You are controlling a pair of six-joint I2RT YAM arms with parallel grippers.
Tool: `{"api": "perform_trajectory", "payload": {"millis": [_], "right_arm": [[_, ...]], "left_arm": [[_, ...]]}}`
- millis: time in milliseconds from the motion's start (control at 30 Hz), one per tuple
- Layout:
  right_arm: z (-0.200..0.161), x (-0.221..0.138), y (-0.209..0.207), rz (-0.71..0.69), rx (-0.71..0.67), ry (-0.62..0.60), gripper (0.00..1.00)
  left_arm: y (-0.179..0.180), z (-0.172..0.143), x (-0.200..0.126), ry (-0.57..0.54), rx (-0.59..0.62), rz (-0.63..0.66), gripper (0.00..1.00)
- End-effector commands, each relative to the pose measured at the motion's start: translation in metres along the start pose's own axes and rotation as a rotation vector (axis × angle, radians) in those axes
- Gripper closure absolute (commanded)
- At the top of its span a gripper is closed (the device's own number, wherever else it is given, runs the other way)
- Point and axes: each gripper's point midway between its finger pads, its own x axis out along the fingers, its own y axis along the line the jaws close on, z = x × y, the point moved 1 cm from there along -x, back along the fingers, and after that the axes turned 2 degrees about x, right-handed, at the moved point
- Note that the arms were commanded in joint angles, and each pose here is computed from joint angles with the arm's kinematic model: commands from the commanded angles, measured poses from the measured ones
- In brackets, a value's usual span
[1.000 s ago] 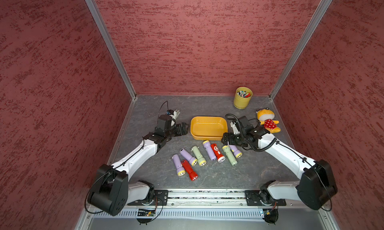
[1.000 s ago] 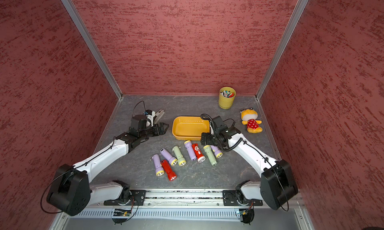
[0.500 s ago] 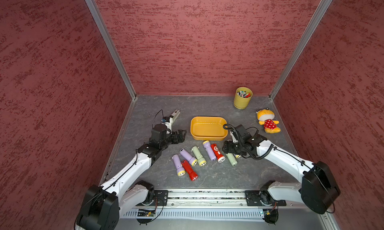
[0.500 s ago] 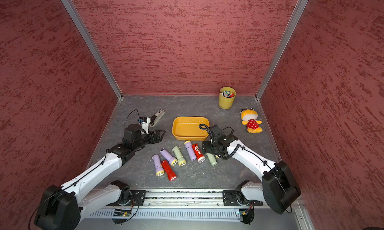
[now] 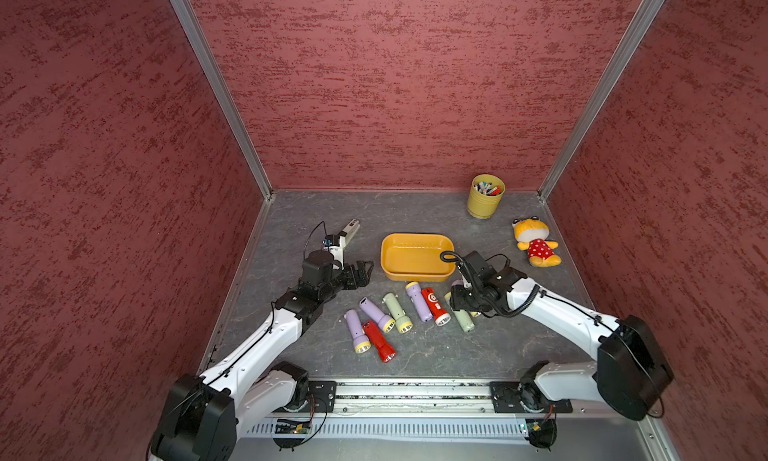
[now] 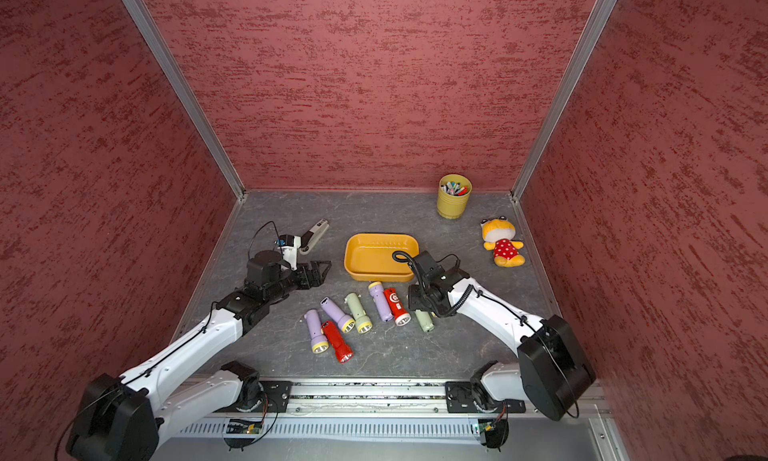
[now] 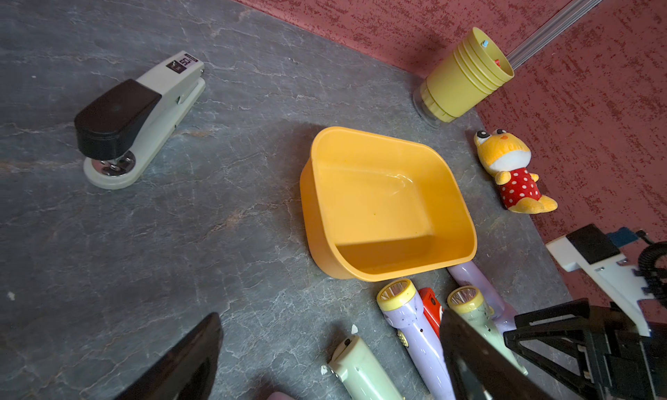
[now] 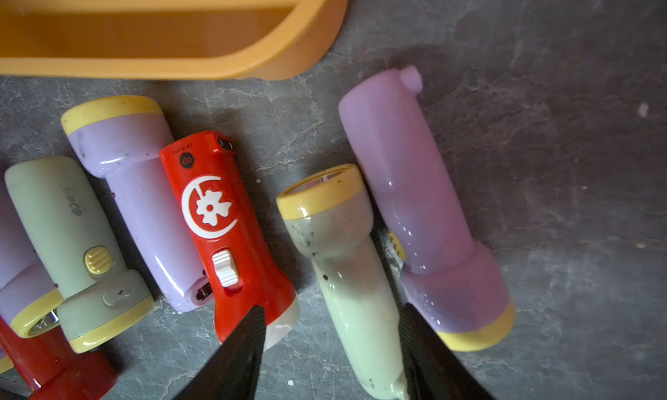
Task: Put the flashlights into the storage boxes
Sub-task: Pick up the flashlight from the center of the board.
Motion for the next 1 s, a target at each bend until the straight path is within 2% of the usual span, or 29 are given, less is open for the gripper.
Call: {"api": "perform_trajectory", "payload": {"millis": [0,533,700,967], "right_arm": [[0.005,0.004,0.003,-0.019,-0.025,0.001,0.43],[0.000,0.026,-0.010,-0.117,-0.056,0.038,0.52],[-0.001,0.033,-0.011,-0.120,-0.056,0.047,0.52],[0.000,0.044,-0.011,-0.127,-0.065,0.047,0.58]], "left_arm": [[-0.002,0.007,-0.004,-0.034,0.029,0.004,0.07],[0.001,-0.001,0.002,-0.023,0.014,0.009,0.06],[0.000,0.000,0.001,-0.026,0.021,0.010,0.06],[0.001,-0.001,0.003,-0.024,0.025,0.012,0.06]]}}
